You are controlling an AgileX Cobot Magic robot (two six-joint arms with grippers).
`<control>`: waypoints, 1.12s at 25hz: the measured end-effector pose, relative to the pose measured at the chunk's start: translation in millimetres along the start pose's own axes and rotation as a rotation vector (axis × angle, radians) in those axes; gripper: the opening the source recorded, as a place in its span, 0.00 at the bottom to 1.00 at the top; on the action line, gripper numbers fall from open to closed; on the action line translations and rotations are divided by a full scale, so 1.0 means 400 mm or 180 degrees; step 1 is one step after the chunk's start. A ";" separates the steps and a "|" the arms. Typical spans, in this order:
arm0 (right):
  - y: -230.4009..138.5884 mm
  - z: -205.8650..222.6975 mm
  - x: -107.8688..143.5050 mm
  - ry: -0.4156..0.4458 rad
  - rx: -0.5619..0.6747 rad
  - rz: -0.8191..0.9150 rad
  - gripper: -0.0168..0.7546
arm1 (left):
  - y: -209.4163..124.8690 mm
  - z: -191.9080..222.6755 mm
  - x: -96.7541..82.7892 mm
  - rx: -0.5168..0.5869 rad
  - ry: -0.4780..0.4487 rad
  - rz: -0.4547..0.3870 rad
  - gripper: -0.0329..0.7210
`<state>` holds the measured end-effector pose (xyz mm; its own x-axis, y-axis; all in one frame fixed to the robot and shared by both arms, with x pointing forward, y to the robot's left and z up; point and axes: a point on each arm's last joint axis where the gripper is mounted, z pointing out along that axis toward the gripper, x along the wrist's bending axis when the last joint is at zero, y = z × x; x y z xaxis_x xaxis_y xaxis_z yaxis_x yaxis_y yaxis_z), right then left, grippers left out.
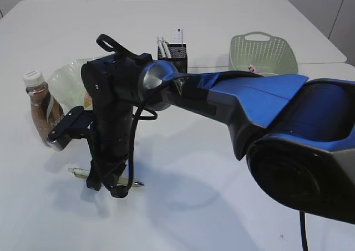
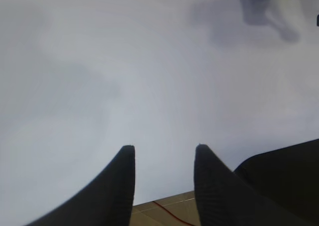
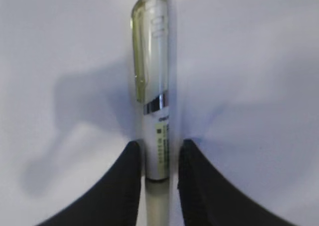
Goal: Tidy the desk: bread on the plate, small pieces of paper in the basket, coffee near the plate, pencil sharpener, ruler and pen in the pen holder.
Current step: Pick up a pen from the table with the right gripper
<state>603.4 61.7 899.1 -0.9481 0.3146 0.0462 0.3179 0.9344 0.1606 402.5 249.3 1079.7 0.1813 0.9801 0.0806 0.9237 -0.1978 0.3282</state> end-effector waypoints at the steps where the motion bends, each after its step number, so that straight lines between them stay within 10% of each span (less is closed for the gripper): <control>1: 0.000 0.000 0.000 0.0000 0.0000 -0.0006 0.27 | 0.000 0.000 0.000 0.0000 0.0000 0.0000 0.41; 28: 0.002 -0.054 -0.002 -0.0127 -0.0052 0.0819 0.16 | 0.000 0.000 -0.001 -0.0003 -0.0012 0.0000 0.41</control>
<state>604.1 58.4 920.5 -0.8350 0.5481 0.0488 0.5480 0.8201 0.1646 402.5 248.9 1079.7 0.1826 0.9802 0.0772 0.9233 -0.1979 0.3291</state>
